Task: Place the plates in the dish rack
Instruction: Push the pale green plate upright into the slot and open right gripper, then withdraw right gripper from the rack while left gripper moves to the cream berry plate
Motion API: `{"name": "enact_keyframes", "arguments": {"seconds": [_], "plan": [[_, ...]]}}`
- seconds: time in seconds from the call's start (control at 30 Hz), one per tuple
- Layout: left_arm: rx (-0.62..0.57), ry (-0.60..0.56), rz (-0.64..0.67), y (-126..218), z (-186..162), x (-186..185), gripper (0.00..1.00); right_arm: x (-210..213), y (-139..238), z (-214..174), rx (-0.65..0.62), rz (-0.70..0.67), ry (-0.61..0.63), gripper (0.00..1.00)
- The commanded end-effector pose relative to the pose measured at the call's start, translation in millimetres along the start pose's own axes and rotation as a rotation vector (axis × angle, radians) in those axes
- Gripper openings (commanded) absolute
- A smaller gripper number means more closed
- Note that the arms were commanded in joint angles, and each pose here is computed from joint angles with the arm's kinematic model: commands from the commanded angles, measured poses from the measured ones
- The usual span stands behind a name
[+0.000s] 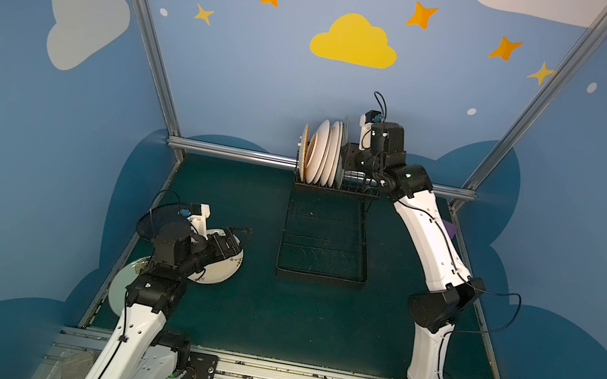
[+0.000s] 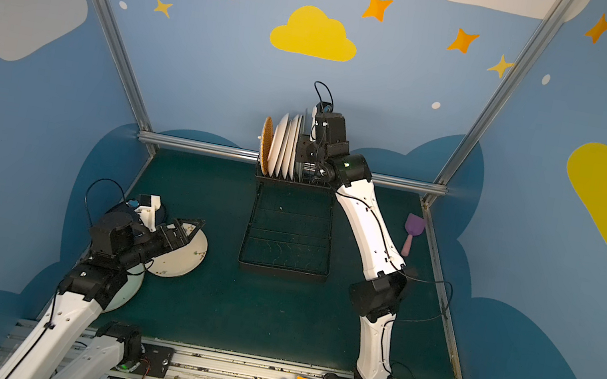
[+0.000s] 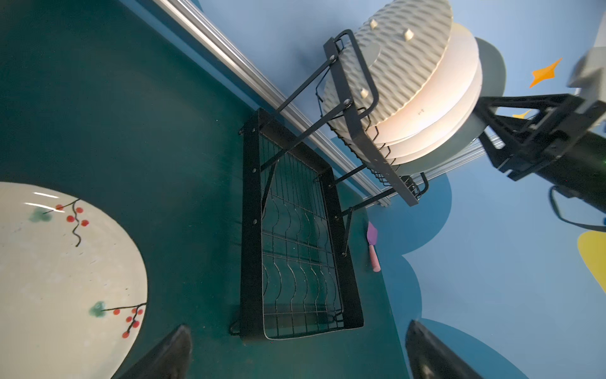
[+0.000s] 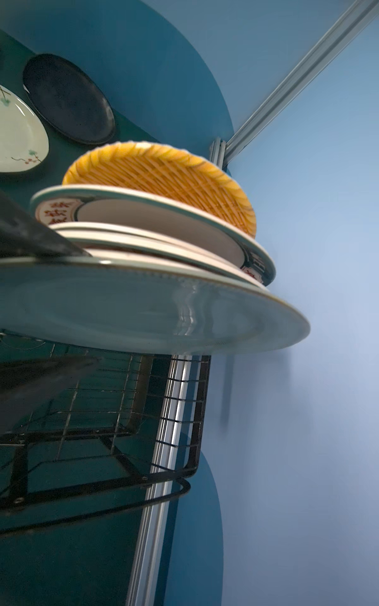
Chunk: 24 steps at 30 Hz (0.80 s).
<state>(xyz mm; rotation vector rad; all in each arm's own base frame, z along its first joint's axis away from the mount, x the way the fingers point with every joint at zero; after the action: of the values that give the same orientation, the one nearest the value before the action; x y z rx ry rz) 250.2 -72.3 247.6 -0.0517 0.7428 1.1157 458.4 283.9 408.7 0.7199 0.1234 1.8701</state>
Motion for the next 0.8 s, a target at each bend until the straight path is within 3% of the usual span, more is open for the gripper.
{"name": "enact_keyframes", "arguments": {"seconds": [0.0, 0.2, 0.37, 0.67, 0.77], "plan": [[0.014, -0.001, 0.036, 1, -3, 5, 1.0, 7, 25, 12, -0.029, 0.028, -0.01, 0.44], [0.031, 0.032, 0.074, 5, -4, 8, 1.0, 10, 43, 15, -0.035, 0.044, -0.011, 0.44], [0.068, 0.103, 0.194, 16, -9, 18, 1.0, 11, 63, 12, -0.033, 0.076, -0.01, 0.51], [0.164, 0.412, 0.534, 50, -55, 62, 1.0, -3, 111, -25, 0.006, 0.145, 0.012, 0.72], [0.158, 0.519, 0.528, 46, -70, 71, 1.0, -11, 125, -44, 0.024, 0.173, 0.001, 0.79]]}}
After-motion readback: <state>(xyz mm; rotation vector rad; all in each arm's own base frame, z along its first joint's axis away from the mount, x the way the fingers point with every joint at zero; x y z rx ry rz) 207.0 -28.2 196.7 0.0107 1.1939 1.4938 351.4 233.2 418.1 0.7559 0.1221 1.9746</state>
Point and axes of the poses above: each gripper's point midway between its finger pads, its own y axis back along the fingers, its own x axis along the line the jaws close on, z = x × y, the point moved 3 cm from there along y, back along the fingers, and after that the axes turned 15 degrees about -y, right-handed, at the moved point
